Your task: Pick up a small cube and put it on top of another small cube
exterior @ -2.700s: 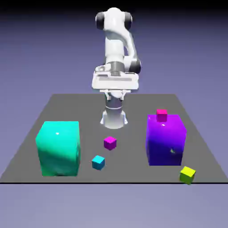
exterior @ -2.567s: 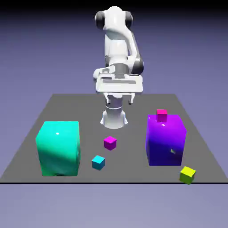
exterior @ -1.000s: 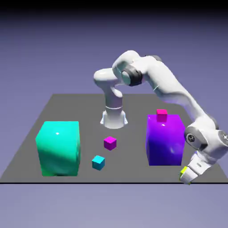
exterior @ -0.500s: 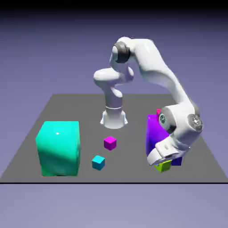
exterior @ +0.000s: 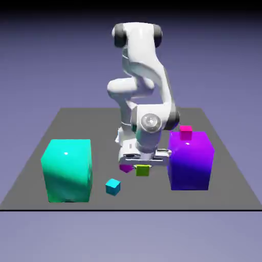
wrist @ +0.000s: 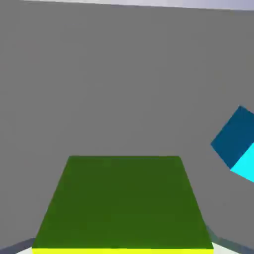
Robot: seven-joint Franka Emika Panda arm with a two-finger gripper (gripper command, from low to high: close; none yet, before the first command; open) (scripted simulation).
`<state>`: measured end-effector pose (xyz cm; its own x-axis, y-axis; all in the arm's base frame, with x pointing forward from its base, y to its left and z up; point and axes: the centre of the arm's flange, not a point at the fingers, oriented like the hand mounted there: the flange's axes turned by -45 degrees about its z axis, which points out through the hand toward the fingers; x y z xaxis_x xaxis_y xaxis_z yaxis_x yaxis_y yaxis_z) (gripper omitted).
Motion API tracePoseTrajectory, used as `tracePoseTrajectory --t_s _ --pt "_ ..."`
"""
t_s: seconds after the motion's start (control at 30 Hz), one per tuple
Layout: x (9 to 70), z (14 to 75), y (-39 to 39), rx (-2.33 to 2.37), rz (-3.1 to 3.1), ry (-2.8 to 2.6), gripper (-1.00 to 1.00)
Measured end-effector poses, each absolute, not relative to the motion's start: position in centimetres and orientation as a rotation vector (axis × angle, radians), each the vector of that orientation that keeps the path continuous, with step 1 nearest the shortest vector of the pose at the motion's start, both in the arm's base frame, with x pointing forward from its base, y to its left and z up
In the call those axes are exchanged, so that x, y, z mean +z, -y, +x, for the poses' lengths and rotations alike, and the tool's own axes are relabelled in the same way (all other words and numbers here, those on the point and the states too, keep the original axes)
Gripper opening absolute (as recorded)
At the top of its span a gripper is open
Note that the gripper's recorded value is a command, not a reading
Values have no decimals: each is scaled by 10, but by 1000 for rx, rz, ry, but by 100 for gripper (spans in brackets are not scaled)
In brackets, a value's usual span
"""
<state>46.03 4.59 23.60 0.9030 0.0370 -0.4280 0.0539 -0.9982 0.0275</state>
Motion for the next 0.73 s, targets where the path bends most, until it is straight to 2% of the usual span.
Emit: tracePoseTrajectory --t_s 0.13,0.47,0.63,0.67,0.73 --pt "235 414 -33 -747 3041 -99 -100" --pt "237 326 37 -663 3103 437 -100" --pt "178 309 32 -663 3103 437 -100" --pt "171 306 32 -663 3101 436 100" --pt "171 306 30 -663 3100 426 100"
